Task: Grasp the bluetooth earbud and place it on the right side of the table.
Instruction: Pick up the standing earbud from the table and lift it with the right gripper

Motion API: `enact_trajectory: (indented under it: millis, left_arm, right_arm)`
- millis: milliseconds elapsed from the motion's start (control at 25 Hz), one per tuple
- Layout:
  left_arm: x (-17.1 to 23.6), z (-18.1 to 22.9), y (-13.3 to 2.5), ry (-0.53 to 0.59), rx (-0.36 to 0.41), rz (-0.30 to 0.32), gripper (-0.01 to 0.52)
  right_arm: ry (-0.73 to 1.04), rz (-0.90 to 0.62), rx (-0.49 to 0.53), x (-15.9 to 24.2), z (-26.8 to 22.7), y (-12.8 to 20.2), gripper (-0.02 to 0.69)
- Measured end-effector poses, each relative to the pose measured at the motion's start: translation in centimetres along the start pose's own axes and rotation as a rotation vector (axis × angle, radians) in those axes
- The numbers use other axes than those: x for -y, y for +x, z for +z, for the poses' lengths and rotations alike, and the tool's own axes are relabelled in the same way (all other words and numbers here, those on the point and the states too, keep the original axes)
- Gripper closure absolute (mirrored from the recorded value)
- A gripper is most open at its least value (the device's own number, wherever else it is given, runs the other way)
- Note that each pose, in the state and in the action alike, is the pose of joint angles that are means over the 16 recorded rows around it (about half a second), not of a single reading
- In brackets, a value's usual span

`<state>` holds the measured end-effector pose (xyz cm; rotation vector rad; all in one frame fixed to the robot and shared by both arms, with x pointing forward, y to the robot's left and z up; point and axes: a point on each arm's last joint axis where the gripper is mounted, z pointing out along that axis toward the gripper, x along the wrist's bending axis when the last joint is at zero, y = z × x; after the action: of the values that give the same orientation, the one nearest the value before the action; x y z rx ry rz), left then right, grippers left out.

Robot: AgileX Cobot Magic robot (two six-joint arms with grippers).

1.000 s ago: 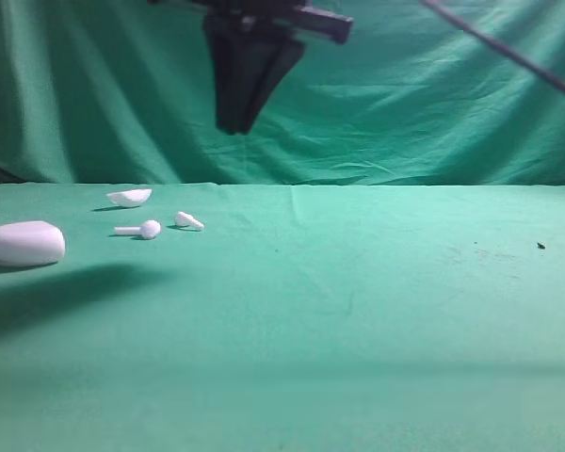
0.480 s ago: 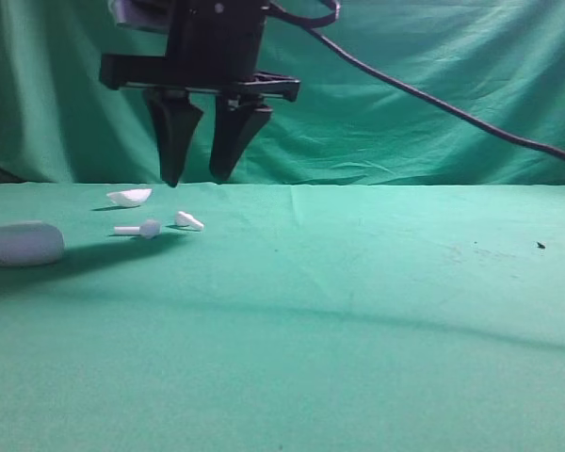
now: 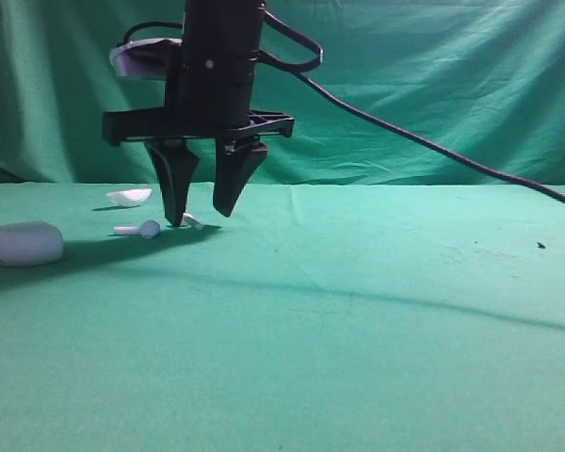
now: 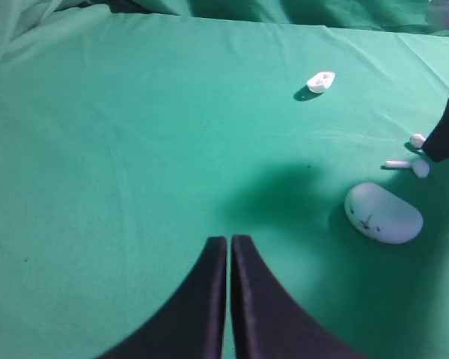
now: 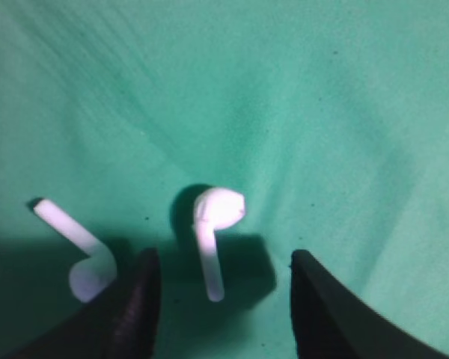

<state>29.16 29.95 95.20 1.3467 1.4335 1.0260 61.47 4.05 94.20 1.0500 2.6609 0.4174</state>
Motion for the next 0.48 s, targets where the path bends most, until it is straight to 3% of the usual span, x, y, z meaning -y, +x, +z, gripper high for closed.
enact_trajectory:
  millis: [240,480]
  left_arm:
    - [0.0,0.0,0.0,0.0,0.0,0.0,0.514]
    - [0.0,0.0,0.0,0.0,0.0,0.0,0.514]
  right_arm:
    - [-0.002,-0.003,-0.021,-0.01,0.42,0.23,0.36]
    - [-0.006,-0.011,-0.054,-0.08,0.67,0.56,0.466]
